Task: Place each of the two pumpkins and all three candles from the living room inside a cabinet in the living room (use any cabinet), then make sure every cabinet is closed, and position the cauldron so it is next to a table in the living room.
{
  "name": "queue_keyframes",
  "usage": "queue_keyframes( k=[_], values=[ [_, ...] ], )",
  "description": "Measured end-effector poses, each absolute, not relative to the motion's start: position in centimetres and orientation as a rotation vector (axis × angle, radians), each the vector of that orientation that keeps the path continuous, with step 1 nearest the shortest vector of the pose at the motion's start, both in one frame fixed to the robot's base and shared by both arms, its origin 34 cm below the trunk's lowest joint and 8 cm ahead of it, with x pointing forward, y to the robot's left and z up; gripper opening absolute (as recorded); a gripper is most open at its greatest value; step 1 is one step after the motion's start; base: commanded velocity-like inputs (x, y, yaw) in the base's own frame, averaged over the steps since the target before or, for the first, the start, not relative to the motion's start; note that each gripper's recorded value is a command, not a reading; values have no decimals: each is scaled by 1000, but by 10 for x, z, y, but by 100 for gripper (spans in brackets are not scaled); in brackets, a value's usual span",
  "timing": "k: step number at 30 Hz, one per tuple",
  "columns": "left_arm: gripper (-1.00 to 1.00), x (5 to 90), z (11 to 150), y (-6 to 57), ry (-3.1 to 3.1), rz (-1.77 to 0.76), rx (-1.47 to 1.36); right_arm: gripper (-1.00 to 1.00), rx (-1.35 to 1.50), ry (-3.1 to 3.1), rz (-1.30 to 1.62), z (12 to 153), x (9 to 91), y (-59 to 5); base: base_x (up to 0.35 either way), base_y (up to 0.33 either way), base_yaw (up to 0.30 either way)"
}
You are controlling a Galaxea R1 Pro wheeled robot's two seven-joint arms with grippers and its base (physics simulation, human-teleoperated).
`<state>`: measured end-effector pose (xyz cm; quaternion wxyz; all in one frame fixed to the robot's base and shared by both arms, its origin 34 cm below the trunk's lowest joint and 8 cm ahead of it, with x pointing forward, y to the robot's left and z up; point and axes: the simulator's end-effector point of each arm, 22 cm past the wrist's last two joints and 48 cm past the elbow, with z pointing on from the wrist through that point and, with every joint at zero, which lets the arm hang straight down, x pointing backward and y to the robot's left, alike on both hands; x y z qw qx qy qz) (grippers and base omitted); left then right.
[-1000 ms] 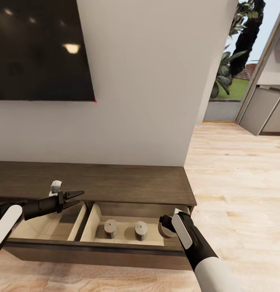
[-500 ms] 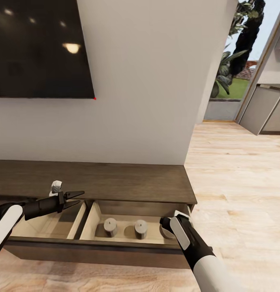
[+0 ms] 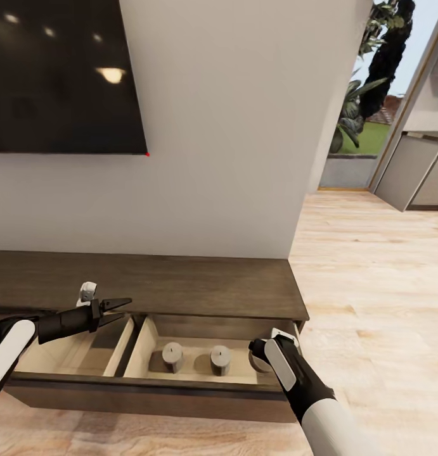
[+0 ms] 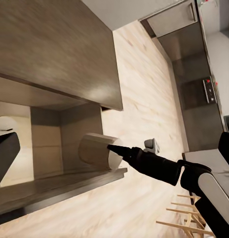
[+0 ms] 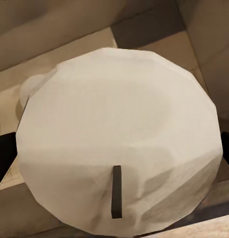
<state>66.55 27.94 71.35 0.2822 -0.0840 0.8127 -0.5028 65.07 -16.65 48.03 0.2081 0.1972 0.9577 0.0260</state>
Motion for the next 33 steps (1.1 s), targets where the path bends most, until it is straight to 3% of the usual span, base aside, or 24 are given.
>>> queue_keyframes(
  k=[33],
  values=[
    [100,660,687,281,2178,-1342,-225,-100,528,2735,53,444,644,-160,40,0,0]
  ],
)
